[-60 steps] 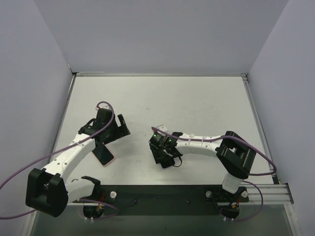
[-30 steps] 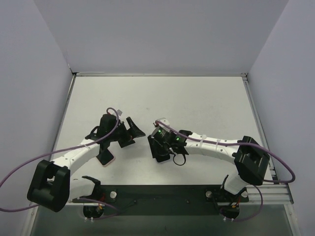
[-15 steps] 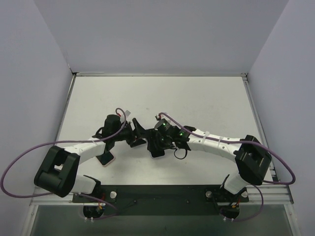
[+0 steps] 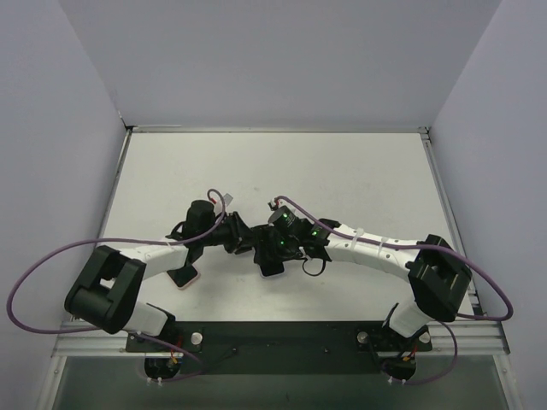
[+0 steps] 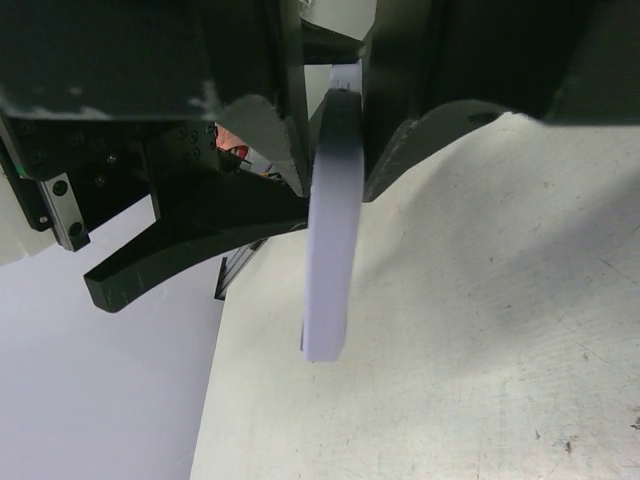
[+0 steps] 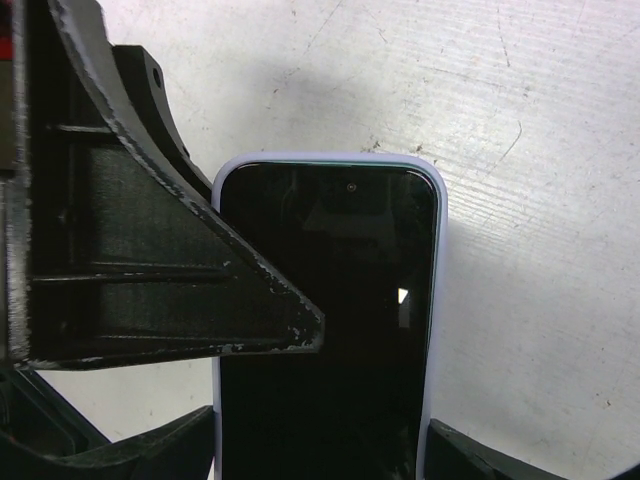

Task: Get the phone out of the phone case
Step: Pick up the phone at the center of the board, then remove the phone case from the phone.

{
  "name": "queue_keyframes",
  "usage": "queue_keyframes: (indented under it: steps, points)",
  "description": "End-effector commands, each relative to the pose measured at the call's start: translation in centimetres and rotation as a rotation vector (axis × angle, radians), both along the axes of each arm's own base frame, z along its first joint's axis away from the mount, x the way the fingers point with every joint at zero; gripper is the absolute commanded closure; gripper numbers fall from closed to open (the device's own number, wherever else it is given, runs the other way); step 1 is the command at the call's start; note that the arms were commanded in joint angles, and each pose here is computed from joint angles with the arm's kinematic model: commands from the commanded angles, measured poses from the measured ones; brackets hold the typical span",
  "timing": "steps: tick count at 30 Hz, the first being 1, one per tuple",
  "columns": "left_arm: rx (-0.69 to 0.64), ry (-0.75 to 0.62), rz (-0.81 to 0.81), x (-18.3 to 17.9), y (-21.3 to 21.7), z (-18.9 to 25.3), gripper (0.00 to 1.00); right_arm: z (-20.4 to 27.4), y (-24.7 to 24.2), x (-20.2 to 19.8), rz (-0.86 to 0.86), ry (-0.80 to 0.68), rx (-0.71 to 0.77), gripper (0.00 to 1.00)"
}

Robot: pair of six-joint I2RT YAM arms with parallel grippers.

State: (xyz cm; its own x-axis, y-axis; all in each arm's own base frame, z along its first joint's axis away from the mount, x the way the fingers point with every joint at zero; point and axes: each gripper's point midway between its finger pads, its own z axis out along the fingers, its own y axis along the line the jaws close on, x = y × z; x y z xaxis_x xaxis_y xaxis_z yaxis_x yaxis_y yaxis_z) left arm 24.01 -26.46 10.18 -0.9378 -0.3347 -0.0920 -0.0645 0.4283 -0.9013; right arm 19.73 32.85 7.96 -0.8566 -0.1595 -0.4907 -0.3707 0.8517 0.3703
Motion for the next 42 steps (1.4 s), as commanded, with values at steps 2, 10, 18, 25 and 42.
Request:
queue_keyframes:
  steps: [2,10,18,25,42]
  points:
    - [-0.04,-0.073,-0.021,1.1,-1.3,1.9,0.83,3.6,1.8,0.6,0.02,-0.054,0.112,0.94]
    - [-0.046,-0.105,-0.023,1.7,-1.4,3.4,1.0,5.1,-1.3,2.3,0.008,-0.072,0.098,0.16]
    - [-0.142,-0.175,0.015,3.0,-1.0,7.2,1.0,9.3,-7.3,5.3,-0.18,-0.135,0.274,0.0]
    - [-0.344,-0.302,0.072,4.5,0.8,13.6,1.0,12.6,-5.8,5.0,-0.165,-0.002,0.693,0.28]
    - [-0.562,-0.406,0.204,5.6,3.3,18.5,1.0,17.9,-3.0,5.2,-0.088,0.073,1.039,0.87]
